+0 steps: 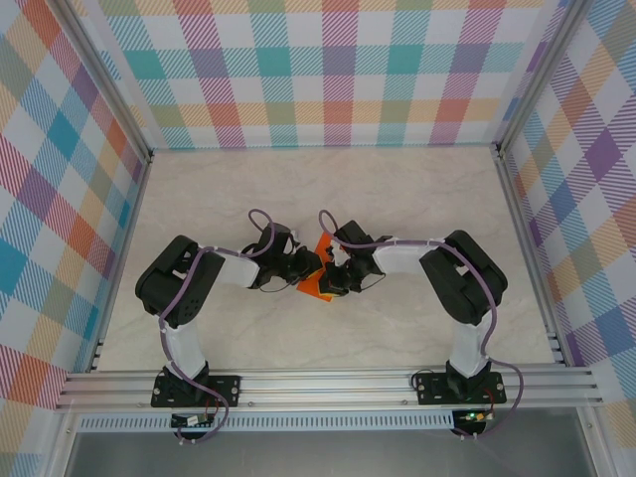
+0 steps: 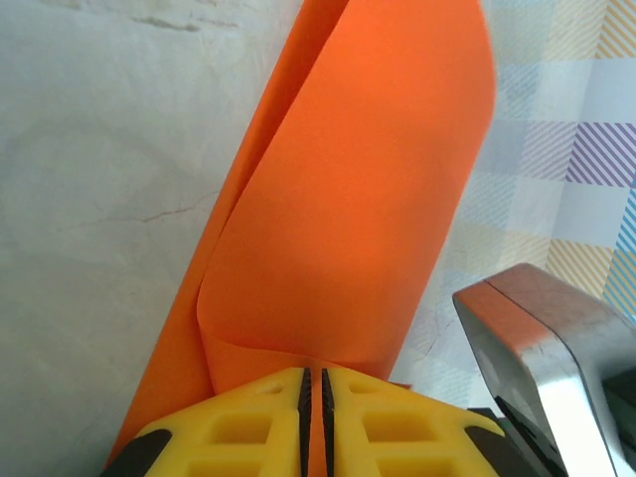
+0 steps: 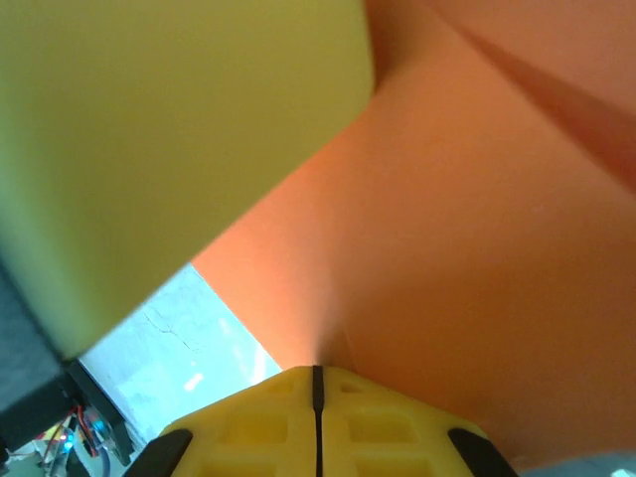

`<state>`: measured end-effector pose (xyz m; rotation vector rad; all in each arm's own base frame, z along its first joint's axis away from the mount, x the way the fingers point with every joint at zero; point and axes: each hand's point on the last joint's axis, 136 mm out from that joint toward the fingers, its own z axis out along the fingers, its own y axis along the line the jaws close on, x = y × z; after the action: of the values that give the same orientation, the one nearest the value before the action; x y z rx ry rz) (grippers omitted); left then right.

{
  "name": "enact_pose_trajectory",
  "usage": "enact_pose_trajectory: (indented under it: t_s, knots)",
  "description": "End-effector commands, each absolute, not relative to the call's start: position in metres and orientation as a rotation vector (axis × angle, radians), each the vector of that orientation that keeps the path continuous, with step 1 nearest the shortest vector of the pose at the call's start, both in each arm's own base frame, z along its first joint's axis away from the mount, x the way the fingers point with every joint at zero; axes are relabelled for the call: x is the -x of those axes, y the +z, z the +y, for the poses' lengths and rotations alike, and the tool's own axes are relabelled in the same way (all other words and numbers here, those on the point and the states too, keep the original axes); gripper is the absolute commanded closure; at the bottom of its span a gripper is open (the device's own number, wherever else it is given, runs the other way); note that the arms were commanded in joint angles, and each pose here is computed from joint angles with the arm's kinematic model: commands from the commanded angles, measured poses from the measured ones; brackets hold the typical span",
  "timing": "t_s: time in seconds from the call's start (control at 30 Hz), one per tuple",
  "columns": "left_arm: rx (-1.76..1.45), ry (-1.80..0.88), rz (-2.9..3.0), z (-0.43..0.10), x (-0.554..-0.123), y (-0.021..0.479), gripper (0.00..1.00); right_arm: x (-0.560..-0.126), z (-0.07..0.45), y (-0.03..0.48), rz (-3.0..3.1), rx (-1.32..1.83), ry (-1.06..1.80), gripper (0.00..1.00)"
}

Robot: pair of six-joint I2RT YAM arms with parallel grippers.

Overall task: Fold a paper plane with a square sheet of paper (pick it up from the middle)
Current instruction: Fold the triangle a second time at the center of the table.

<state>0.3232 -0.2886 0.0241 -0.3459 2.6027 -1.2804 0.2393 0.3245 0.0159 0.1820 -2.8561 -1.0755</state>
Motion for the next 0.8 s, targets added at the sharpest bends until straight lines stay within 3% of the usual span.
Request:
enact_pose_trajectory:
  t_s: [0.0, 0.4, 0.77]
  knots:
    - [0.385, -1.125, 2.734, -0.274, -0.302, -0.016, 0.86, -0.231, 0.314, -0.006, -2.816, -0.076, -1.023, 0.94]
    - [0.381, -1.116, 2.734, -0.273, -0.301, -0.015, 0.86, -0.234, 0.32, 0.046, -2.813, -0.162, -1.191, 0.89]
    - [0.378, -1.12, 2.73, -0.274, -0.302, -0.013, 0.86, -0.214, 0.297, -0.012, -2.793, -0.085, -0.976, 0.91]
